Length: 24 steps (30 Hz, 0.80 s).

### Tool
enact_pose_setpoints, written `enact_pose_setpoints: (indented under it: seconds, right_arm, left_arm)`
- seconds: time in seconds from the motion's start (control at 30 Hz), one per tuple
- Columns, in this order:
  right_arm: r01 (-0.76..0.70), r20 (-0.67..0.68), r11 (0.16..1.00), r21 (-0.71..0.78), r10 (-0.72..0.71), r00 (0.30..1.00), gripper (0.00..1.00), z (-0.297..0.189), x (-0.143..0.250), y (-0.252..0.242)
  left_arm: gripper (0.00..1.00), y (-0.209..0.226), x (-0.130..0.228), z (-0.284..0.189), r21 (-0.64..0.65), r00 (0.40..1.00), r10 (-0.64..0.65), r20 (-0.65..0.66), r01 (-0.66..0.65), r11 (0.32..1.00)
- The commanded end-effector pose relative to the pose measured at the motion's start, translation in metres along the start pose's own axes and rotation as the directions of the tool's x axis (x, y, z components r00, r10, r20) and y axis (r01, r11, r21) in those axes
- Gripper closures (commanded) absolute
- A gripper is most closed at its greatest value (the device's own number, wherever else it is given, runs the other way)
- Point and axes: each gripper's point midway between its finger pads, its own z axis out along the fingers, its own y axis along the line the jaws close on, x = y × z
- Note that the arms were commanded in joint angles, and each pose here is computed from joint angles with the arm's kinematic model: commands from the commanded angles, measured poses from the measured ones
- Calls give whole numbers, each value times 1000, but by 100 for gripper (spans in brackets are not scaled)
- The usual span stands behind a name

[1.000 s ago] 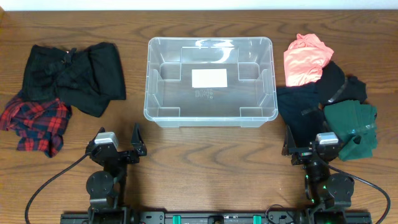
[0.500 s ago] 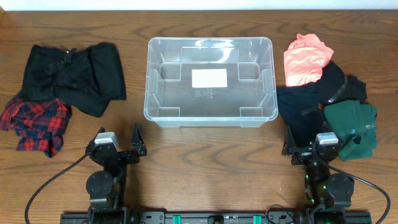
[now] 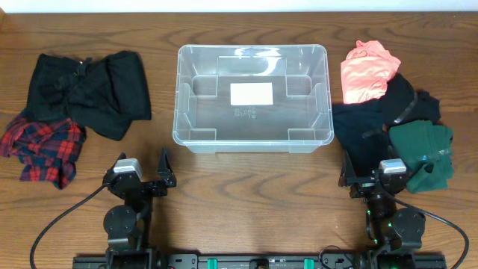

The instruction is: Pack container

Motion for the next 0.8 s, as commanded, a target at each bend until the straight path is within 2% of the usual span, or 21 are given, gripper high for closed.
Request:
enact_pose_setpoints:
  seconds: [0.0, 0.4, 0.47, 0.6, 0.77]
  right_arm:
    - [-9, -3, 1000, 18, 9, 1000, 1, 0, 2, -4]
    - [-9, -3, 1000, 18, 9, 1000, 1, 0, 2, -4]
    - [-9, -3, 1000, 18, 9, 1000, 1, 0, 2, -4]
    - [-9, -3, 1000, 18, 9, 1000, 1, 0, 2, -4]
    - [-9, -3, 1000, 18, 9, 1000, 1, 0, 2, -4]
  left_arm:
    - [2, 1, 17, 1, 3, 998, 20, -59, -19, 1000]
    - [2, -1, 17, 1, 12, 998, 7, -58, -6, 1000]
    - [2, 0, 15, 1, 5, 998, -27, -55, 27, 1000]
    - [2, 2, -11, -4, -19, 991, -130, -14, 130, 991]
    - [2, 12, -53, -14, -106, 989, -124, -75, 115, 988]
